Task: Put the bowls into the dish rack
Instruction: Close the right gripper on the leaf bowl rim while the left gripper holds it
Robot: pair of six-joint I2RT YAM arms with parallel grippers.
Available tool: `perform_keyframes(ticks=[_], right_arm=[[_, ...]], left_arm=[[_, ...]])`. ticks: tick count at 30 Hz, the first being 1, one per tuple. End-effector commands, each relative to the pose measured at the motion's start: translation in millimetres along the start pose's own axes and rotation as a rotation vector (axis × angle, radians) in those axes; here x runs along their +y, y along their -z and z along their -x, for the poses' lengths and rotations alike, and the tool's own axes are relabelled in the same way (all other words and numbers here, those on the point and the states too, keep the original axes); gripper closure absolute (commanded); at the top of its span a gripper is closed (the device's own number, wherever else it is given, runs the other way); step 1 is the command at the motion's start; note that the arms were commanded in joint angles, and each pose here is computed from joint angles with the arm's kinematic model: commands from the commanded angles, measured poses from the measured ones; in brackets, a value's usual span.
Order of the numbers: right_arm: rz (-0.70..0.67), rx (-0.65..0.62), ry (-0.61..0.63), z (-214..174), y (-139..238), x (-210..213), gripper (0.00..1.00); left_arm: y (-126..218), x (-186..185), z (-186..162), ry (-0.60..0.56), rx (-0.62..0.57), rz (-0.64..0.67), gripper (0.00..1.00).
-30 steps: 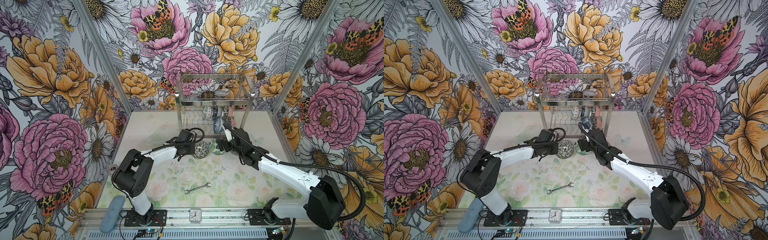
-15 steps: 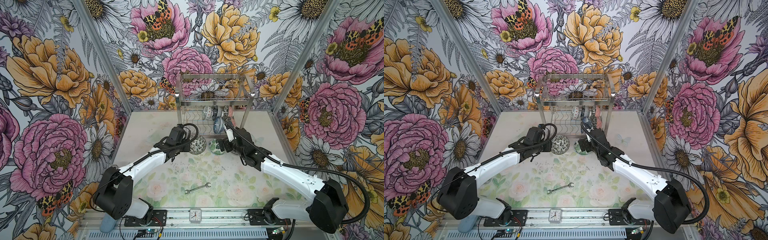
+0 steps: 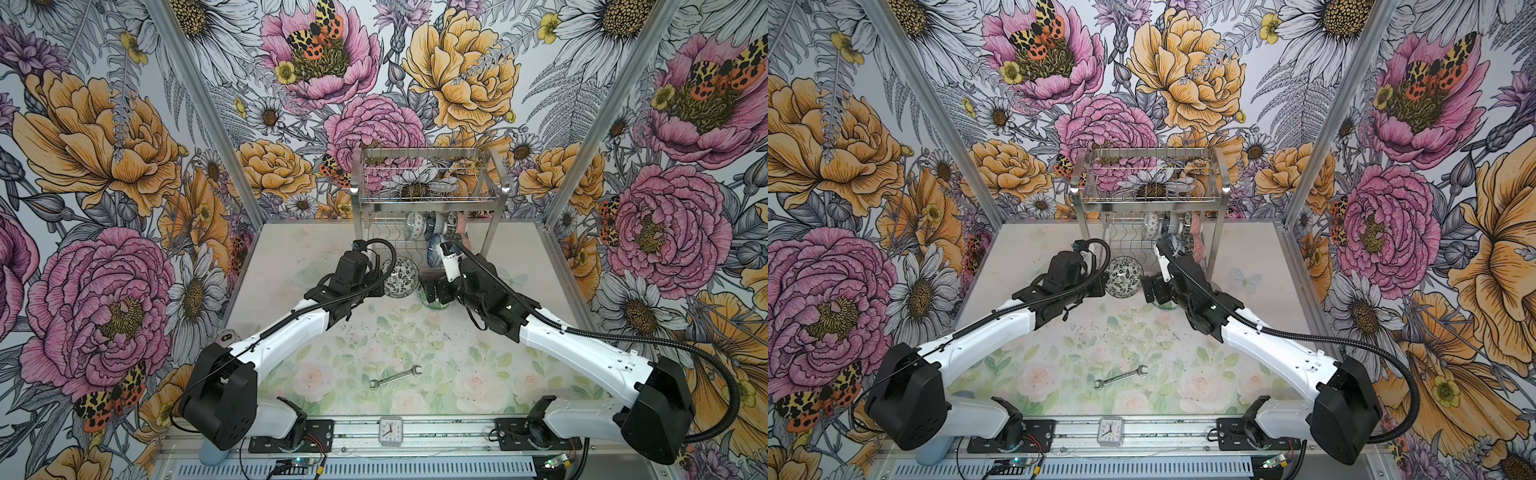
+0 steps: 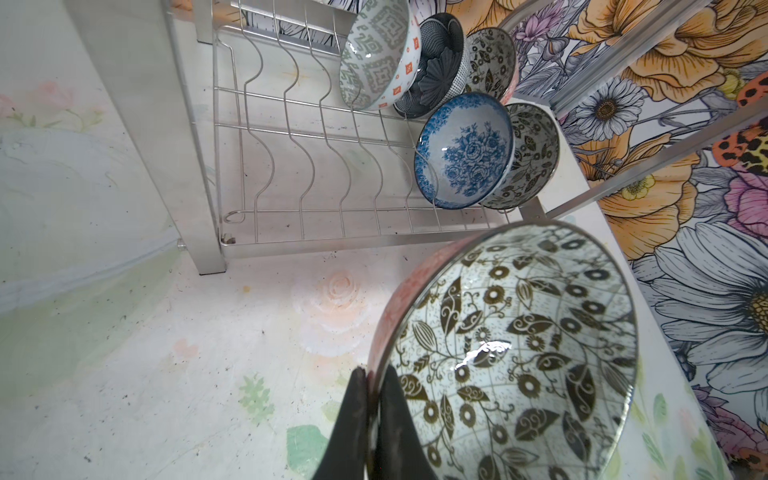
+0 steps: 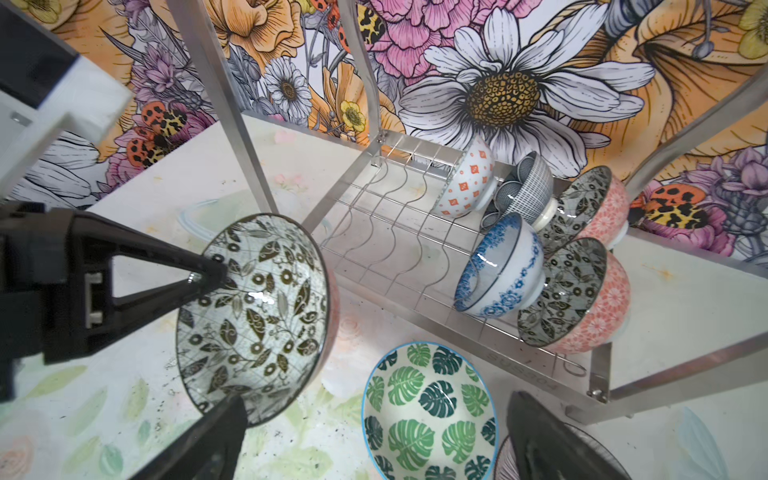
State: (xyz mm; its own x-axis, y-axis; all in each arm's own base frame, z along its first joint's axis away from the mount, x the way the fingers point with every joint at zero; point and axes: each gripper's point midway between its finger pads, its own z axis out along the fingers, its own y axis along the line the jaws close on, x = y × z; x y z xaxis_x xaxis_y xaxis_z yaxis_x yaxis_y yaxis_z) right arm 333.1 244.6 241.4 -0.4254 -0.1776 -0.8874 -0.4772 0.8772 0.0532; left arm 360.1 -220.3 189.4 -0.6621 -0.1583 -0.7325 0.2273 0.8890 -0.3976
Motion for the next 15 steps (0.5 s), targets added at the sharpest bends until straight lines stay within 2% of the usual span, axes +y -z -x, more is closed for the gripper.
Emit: perform_keyframes(ticks=[1,10,13,15], right_arm=[[0.045,-0.015,-0.084,12,-3,12,0.00],[0.046,0.043,-0.173,-2,-23,20,0.06],[0.017,0.047,-0.194,-4,-27,15,0.11],[-0.006,0.044,-0.208,-4,-29,12,0.18]], left_arm=[[7,-29,39,0.015,-0.122,-0.088,1.00],[6,-51,48,-0.008,-0.142,-0.127,1.00],[8,-55,50,-0.014,-0.148,-0.135,1.00],[10,-57,51,-0.014,-0.152,-0.139,1.00]])
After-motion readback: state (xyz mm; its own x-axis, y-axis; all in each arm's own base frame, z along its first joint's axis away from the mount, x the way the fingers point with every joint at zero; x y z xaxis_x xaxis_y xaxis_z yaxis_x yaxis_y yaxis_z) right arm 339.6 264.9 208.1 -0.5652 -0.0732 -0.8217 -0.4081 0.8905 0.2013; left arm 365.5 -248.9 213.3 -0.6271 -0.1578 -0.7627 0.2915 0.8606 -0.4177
